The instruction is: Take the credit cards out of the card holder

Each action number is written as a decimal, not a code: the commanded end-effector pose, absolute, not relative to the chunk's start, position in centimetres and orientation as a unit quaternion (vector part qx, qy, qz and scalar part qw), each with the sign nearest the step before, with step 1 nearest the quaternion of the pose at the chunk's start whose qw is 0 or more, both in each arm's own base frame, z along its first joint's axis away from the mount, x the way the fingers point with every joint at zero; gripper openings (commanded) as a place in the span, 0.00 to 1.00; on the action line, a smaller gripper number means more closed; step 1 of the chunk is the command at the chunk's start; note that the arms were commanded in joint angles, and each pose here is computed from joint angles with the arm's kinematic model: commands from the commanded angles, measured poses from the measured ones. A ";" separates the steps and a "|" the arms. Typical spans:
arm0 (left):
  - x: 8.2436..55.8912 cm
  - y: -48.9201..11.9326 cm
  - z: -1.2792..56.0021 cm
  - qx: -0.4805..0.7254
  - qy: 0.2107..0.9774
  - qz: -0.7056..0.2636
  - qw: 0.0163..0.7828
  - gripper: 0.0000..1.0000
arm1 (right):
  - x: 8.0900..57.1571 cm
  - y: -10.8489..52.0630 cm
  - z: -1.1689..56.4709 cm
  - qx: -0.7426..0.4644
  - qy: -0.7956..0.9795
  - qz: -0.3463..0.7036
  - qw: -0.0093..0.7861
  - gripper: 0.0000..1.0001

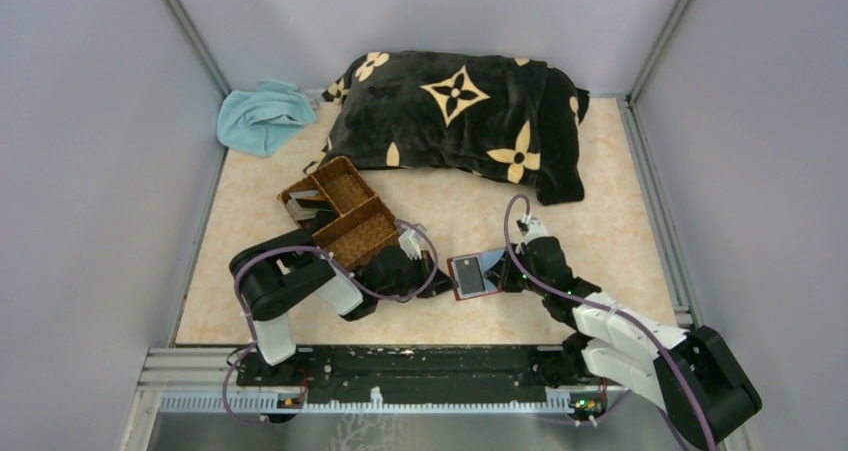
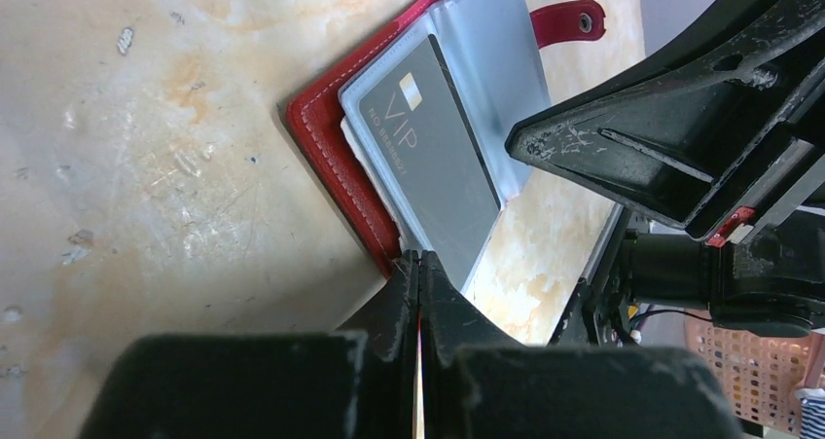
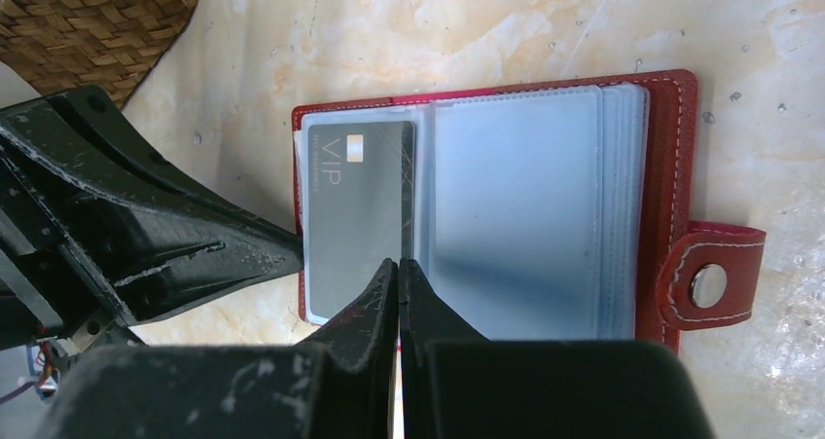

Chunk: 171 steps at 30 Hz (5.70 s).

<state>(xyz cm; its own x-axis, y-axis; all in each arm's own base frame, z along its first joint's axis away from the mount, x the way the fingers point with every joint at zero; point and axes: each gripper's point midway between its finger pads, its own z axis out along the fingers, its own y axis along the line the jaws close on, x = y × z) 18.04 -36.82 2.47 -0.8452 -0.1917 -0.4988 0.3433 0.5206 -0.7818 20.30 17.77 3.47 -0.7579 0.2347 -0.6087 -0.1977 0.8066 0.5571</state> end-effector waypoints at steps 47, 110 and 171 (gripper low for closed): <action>16.6 -36.4 0.2 0.027 0.829 -0.506 0.239 0.00 | 19.6 21.6 6.4 -0.039 0.838 0.430 0.335 0.39; 17.0 -34.1 0.2 -0.014 0.814 -0.532 0.232 0.00 | 18.9 21.0 5.7 -0.064 0.846 0.423 0.317 0.35; 18.0 -37.0 4.0 0.020 0.780 -0.579 0.236 0.00 | 18.0 20.9 5.8 -0.048 0.825 0.469 0.312 0.04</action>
